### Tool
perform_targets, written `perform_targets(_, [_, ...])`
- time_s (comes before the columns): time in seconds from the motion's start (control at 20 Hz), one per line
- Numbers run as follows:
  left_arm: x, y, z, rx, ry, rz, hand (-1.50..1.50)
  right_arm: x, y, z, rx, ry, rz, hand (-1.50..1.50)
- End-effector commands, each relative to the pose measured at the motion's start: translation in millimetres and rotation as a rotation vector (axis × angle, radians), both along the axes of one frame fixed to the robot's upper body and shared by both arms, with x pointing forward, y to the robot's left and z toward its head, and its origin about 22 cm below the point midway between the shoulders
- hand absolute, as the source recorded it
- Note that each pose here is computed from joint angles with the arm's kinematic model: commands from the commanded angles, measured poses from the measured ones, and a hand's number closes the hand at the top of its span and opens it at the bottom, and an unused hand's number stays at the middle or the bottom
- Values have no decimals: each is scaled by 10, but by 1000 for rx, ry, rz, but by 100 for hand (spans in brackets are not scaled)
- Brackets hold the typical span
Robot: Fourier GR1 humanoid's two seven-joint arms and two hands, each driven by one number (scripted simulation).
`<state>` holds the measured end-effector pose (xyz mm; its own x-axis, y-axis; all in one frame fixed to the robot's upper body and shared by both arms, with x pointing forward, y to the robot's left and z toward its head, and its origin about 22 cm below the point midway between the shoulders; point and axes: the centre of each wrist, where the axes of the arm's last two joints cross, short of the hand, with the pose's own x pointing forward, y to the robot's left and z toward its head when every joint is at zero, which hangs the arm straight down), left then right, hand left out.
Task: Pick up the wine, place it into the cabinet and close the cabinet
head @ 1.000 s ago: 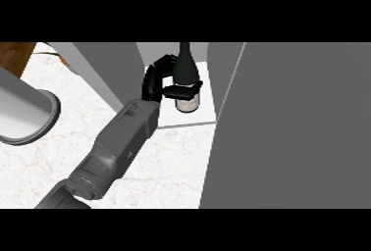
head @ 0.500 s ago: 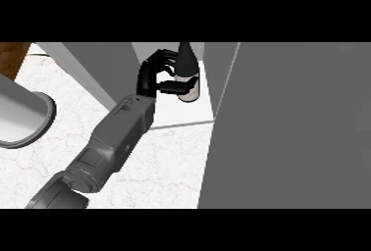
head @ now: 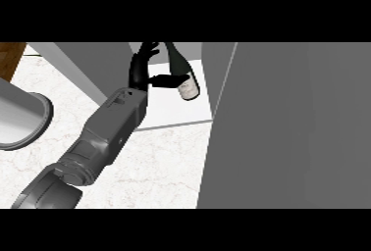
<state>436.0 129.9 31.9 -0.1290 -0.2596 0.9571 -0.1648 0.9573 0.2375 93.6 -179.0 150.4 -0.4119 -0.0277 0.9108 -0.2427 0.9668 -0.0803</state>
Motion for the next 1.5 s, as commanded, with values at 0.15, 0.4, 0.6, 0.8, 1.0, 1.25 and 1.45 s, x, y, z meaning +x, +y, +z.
perform_targets(0.15, [46, 54, 75, 6, -25, 28, -150, -186, -20, 200, 86, 13, 56, -150])
perform_targets(0.4, [99, 15, 216, -108, -69, -95, -150, -221, -56, 263, 86, 17, 59, -150])
perform_targets(0.6, [97, -86, 255, -251, -112, -154, 150, -199, -77, 245, 72, 20, 56, -150])
perform_targets(0.8, [136, -141, 375, -313, -133, -256, 150, -181, -63, 217, 91, 29, 27, -150])
perform_targets(1.0, [60, -410, 319, -331, -129, -332, -150, -265, -105, 323, 90, 40, 27, -150])
perform_targets(1.25, [61, -474, 365, -354, -102, -348, -150, -350, -123, 393, 94, 38, 9, -150])
perform_targets(1.45, [53, -470, 351, -354, -117, -365, -150, -277, -144, 357, 63, 37, 2, -150])
